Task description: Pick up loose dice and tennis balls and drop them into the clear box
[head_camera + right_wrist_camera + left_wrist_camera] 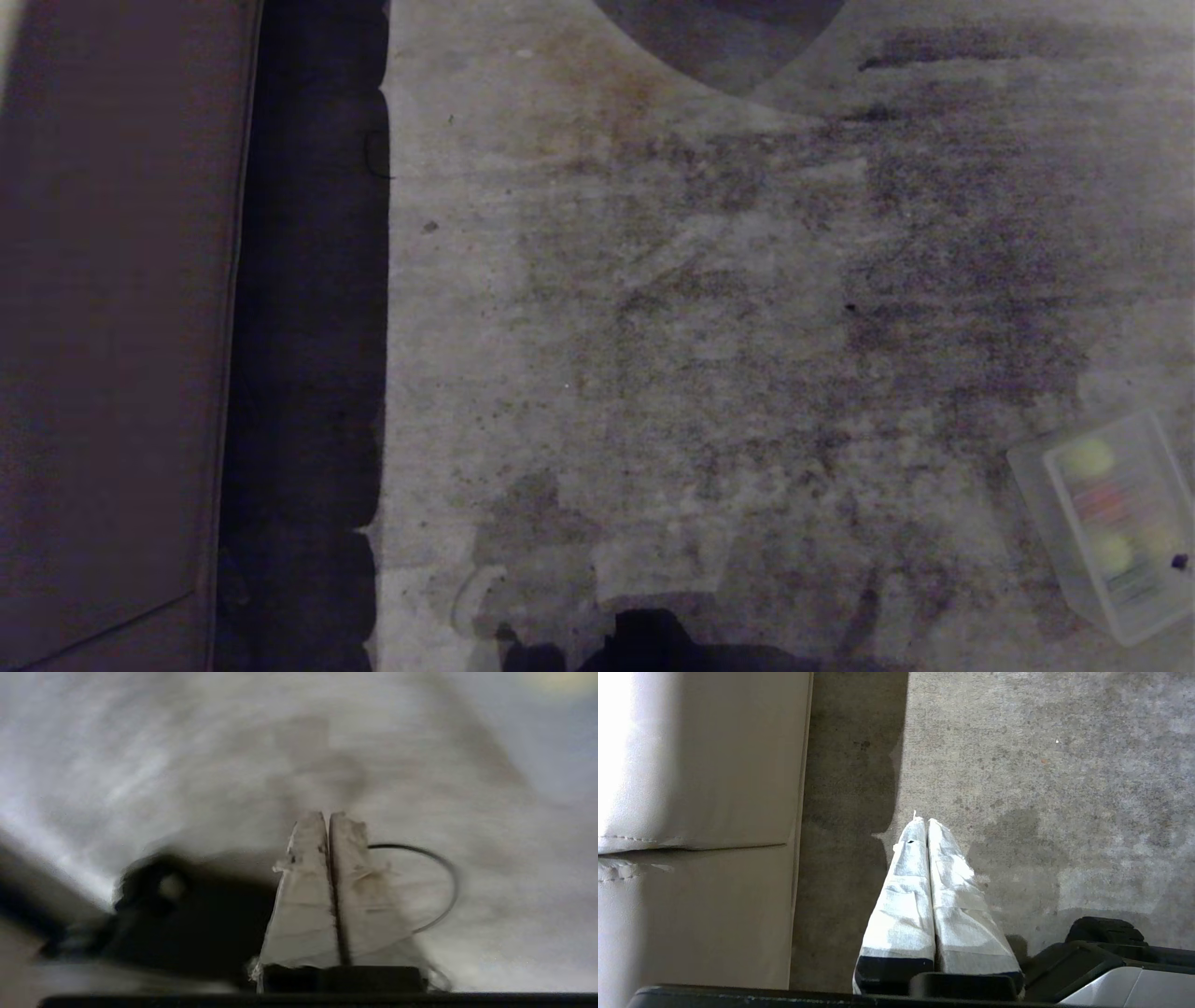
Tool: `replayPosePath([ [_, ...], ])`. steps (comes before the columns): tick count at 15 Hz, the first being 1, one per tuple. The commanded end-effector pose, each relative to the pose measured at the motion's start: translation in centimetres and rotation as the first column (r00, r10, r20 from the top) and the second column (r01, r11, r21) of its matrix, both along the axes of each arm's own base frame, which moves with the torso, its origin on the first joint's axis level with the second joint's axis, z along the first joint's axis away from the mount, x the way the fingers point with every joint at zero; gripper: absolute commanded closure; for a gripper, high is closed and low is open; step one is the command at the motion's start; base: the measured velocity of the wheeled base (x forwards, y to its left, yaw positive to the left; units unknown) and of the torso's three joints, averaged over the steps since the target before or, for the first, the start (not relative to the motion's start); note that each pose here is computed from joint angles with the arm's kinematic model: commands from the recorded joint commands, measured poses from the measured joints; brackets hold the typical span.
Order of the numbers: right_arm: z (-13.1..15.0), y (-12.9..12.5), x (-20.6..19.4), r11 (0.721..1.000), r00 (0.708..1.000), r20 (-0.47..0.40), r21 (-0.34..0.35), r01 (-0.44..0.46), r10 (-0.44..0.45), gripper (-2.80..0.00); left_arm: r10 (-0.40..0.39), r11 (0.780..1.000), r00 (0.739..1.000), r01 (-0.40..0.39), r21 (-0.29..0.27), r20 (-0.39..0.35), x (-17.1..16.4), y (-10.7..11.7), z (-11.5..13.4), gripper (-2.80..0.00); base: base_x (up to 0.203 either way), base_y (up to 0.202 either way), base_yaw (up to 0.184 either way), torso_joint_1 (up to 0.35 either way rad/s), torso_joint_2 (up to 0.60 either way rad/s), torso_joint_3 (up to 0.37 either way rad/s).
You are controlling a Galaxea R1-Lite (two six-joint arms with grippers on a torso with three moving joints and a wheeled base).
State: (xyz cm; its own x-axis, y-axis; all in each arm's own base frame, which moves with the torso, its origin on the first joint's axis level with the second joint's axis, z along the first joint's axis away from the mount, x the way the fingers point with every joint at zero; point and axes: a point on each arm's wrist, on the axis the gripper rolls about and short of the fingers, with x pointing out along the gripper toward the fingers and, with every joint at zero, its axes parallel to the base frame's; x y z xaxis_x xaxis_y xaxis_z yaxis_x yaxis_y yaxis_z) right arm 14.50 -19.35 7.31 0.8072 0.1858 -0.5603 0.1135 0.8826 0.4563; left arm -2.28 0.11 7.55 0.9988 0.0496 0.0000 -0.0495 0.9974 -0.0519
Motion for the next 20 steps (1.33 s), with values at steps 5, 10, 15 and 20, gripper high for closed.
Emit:
replayPosePath([
  [5,7.1,12.0,0.3,0.936,0.955,0.047,-0.217,-0.276,0.292,0.0,0.001,1.0,1.0,-0.001,0.0,-0.002,0.0,0.0,0.0,0.0,0.0,0.0,0.0,0.0,0.0,0.0],
  [10,6.2,17.7,-5.8,0.934,0.963,0.059,-0.267,-0.237,0.262,0.0,0.001,1.0,1.0,-0.001,0.0,-0.002,0.0,0.0,0.0,0.0,0.0,0.0,0.0,0.0,0.0,0.0],
  [15,4.9,19.6,-11.9,0.936,0.961,0.21,-0.339,-0.098,0.177,0.0,0.001,1.0,1.0,-0.001,0.0,-0.002,0.0,0.0,0.0,0.0,0.0,0.0,0.0,0.0,0.0,0.0],
  [20,1.6,19.5,-15.5,0.918,0.95,0.303,-0.394,0.055,0.073,0.0,0.001,1.0,1.0,-0.001,-0.001,-0.002,0.0,0.0,0.0,0.0,0.0,0.0,0.0,0.0,0.0,0.0],
])
